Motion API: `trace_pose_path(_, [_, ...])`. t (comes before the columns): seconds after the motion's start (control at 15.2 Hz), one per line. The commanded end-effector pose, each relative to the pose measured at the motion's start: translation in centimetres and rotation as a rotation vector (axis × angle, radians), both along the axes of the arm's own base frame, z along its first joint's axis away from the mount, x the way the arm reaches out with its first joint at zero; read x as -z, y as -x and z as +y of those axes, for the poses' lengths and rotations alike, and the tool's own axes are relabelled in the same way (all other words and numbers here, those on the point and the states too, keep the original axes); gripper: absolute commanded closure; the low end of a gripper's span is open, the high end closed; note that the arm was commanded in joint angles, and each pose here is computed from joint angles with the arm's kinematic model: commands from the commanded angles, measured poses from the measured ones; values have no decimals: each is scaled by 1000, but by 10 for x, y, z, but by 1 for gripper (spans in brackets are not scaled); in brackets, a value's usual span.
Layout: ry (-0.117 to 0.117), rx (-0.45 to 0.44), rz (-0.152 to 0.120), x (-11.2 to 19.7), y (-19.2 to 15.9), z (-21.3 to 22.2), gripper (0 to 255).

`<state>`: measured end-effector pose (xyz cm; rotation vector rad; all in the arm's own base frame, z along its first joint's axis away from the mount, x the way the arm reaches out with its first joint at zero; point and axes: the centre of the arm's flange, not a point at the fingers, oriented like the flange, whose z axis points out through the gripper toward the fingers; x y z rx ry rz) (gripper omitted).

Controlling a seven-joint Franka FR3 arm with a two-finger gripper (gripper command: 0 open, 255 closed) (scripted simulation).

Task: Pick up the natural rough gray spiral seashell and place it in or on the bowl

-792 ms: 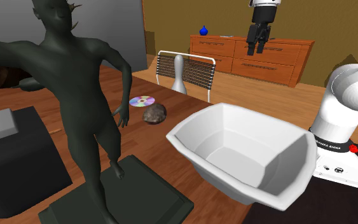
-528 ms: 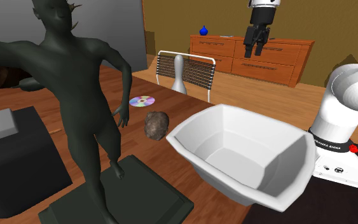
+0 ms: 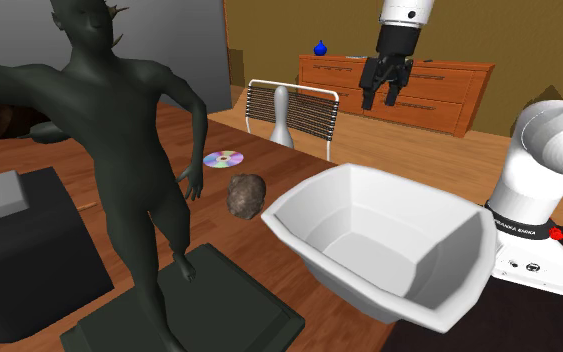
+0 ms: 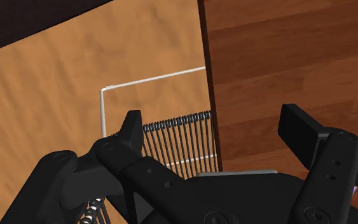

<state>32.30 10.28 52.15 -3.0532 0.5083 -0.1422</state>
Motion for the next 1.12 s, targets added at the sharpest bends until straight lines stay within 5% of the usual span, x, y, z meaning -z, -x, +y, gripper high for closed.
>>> trace_pose_path(0.0, [-3,32,-18,5,-1,27,0])
trace_pose_path(1.06, [-13,262,-147,51,-55,224,0])
